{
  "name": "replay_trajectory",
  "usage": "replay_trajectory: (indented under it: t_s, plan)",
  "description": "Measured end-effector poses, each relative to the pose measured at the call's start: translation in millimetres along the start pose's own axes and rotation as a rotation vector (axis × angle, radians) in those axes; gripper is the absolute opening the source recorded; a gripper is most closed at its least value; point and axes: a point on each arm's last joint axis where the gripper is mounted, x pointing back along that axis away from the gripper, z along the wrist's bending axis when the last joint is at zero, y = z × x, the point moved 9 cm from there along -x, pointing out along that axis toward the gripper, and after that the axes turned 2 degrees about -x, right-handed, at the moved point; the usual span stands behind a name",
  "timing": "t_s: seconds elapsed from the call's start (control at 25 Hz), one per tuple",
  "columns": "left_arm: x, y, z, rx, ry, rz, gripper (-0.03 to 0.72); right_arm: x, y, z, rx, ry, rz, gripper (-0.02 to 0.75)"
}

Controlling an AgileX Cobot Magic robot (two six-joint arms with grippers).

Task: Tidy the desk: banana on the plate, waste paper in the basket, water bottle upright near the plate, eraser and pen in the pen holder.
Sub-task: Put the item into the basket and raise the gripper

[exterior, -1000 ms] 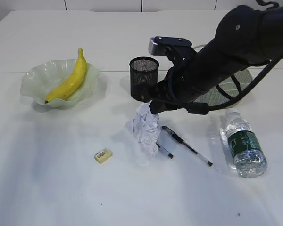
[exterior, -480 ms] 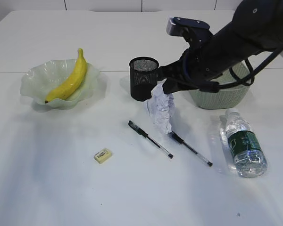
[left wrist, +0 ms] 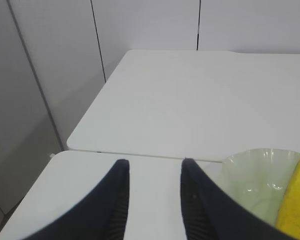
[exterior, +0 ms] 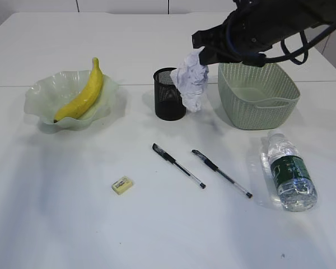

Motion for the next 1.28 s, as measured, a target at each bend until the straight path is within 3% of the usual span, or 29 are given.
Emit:
replay_trajectory:
  t_s: [0.72,1.28]
  plan:
    - [0.0,0.1,-0.2,-0.002,-0.001,0.0,0.236,28.8,50.9,-88.6,-0.116,-0.185,-0.263,-0.008]
    - [0.0,0.1,-0.3,-0.01,-0.002,-0.001,0.236,9.2,44.3,-135.6,-0.161,-0.278,-0.299,-0.008]
